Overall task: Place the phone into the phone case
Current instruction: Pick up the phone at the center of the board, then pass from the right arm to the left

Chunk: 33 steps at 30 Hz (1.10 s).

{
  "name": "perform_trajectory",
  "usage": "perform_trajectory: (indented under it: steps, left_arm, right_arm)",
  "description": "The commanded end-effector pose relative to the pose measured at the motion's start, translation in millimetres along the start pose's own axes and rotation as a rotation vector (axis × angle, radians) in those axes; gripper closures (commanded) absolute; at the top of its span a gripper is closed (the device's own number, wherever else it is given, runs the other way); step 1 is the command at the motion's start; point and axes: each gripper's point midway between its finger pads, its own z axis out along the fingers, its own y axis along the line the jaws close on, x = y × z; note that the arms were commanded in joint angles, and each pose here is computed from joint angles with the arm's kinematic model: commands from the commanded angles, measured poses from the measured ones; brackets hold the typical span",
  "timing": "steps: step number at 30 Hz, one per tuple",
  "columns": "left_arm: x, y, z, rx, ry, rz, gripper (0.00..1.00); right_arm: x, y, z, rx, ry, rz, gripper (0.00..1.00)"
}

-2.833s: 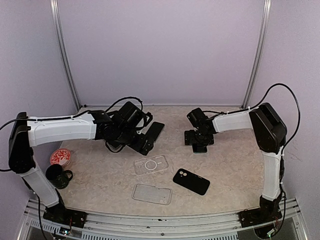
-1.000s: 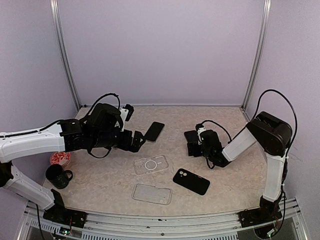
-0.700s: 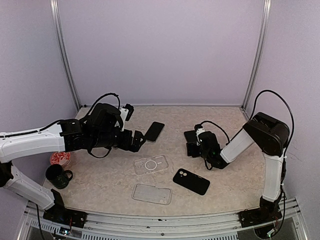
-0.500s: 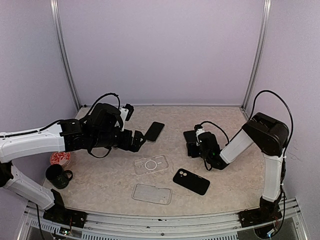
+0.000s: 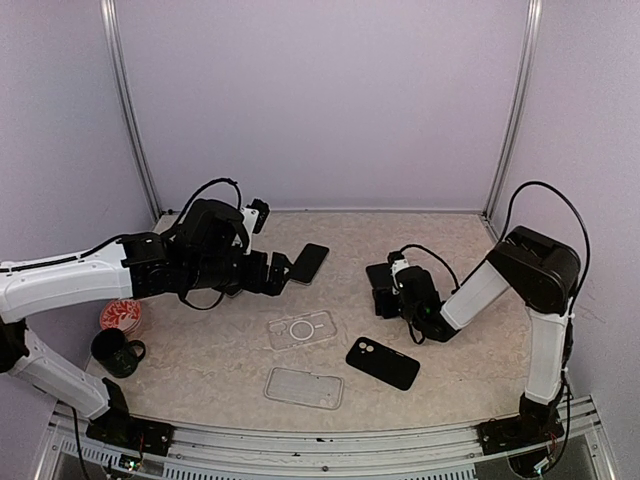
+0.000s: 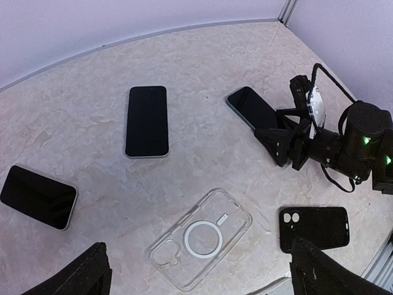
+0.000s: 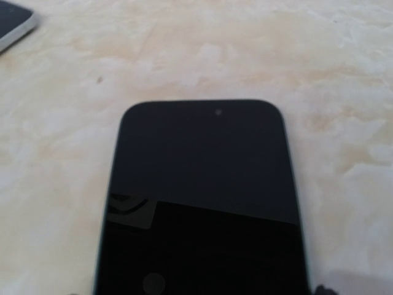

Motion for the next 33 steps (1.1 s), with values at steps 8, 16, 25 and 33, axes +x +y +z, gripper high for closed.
perform_trajectory:
  steps: [8, 16, 25, 33]
  left_arm:
    - [-14.1, -7.2, 20.7, 0.012, -0.022, -0.061, 0.01]
    - [-21.2, -6.1, 41.5, 0.164, -0.020, -0.177, 0.01]
    - [-26.6, -17.3, 66.3, 0.284, 0.000, -0.234, 0.01]
    - [-24.7, -26.2, 83.4, 0.380, 0.017, -0.268, 0.01]
  right_arm:
    - [33.2, 10.5, -35.3, -0.015, 0.174, -0.202, 0.43]
    - [7.5, 23.1, -43.9, -0.058, 0.105, -0.223, 0.44]
    - [-13.5, 30.4, -57.8, -0.098, 0.035, -0.227, 0.45]
    - [-48.0, 41.1, -75.6, -0.155, -0.069, -0.222, 0.46]
